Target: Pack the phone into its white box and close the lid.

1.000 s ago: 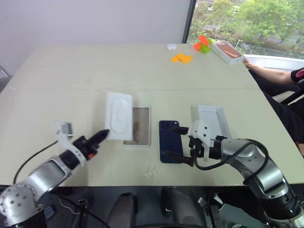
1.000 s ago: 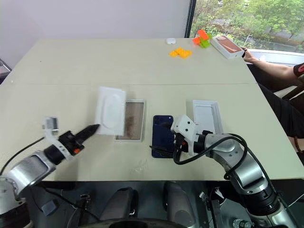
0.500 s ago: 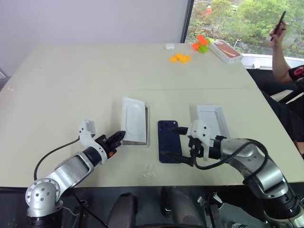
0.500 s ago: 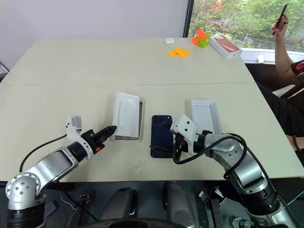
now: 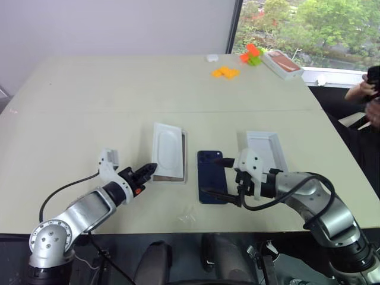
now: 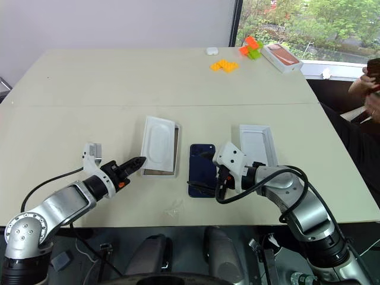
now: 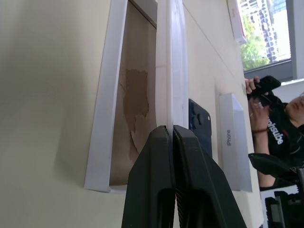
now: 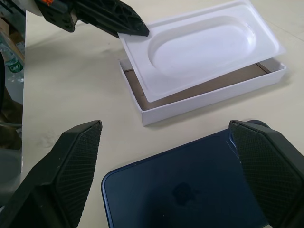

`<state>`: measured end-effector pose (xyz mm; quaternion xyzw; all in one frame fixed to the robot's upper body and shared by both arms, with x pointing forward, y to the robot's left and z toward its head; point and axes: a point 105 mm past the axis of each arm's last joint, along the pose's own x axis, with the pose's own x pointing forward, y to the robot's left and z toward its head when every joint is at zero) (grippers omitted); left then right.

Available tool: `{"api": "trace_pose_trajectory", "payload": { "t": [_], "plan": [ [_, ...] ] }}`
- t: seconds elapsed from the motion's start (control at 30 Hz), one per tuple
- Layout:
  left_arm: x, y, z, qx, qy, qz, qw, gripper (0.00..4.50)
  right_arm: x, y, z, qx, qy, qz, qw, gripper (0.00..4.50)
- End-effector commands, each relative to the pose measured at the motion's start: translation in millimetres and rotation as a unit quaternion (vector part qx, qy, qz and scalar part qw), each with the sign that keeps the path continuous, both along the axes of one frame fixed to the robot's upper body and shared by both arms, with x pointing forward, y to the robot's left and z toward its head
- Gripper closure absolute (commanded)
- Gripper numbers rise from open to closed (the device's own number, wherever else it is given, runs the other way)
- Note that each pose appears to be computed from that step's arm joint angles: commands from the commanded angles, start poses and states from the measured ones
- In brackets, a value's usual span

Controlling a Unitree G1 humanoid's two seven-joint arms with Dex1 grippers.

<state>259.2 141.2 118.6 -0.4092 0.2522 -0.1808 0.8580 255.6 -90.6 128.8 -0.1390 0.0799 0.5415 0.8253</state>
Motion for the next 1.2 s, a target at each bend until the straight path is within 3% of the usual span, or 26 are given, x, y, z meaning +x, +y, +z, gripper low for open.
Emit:
{"api": "trace_pose_trajectory", "payload": {
  "t": [0.03, 0.23, 0.4, 0.53, 0.7, 0.8, 0.9, 1.07, 1.13, 1.2],
  "plan": [
    [0.0, -0.6, 7.2, -0.008, -0.009, -0.001, 1.000, 3.05, -3.9, 6.0, 11.7, 0.010, -0.027, 0.016, 0.999, 0.00],
    [-2.2, 1.4, 8.2, -0.010, -0.008, -0.003, 1.000, 0.05, -3.2, 6.4, 12.7, 0.012, -0.028, 0.016, 0.999, 0.00],
    [-7.7, 13.0, 16.9, -0.003, -0.030, -0.004, 1.000, 0.05, 2.6, 6.6, 19.1, 0.031, -0.029, 0.003, 0.999, 0.00],
    [-15.2, 28.8, 33.3, 0.044, -0.086, -0.020, 0.995, 0.05, 8.6, 9.4, 25.0, 0.043, -0.029, -0.002, 0.999, 0.00],
    [-13.5, 60.7, 45.3, 0.192, -0.180, -0.007, 0.965, 0.05, 19.8, 19.2, 35.9, 0.062, -0.035, -0.011, 0.997, 0.00],
    [-8.9, 81.1, 46.6, 0.343, -0.258, 0.002, 0.903, 0.05, 29.0, 39.1, 43.6, 0.065, -0.048, -0.013, 0.997, 0.00],
    [-17.1, 77.2, 24.2, 0.395, -0.273, -0.062, 0.875, 0.00, 37.2, 62.3, 35.5, 0.032, -0.015, -0.002, 0.999, 0.88],
    [-22.1, 82.1, 13.3, 0.403, -0.297, -0.071, 0.863, 0.00, 48.7, 89.6, 32.4, 0.004, -0.018, -0.018, 1.000, 3.31],
    [-26.1, 85.4, 9.7, 0.407, -0.303, -0.080, 0.858, 0.00, 56.2, 102.9, 22.9, -0.041, -0.031, -0.036, 0.998, 4.38],
    [-29.4, 88.0, 5.5, 0.407, -0.301, -0.090, 0.857, 0.00, 60.2, 111.5, 14.9, -0.077, -0.040, -0.044, 0.995, 4.38]
  ]
}}
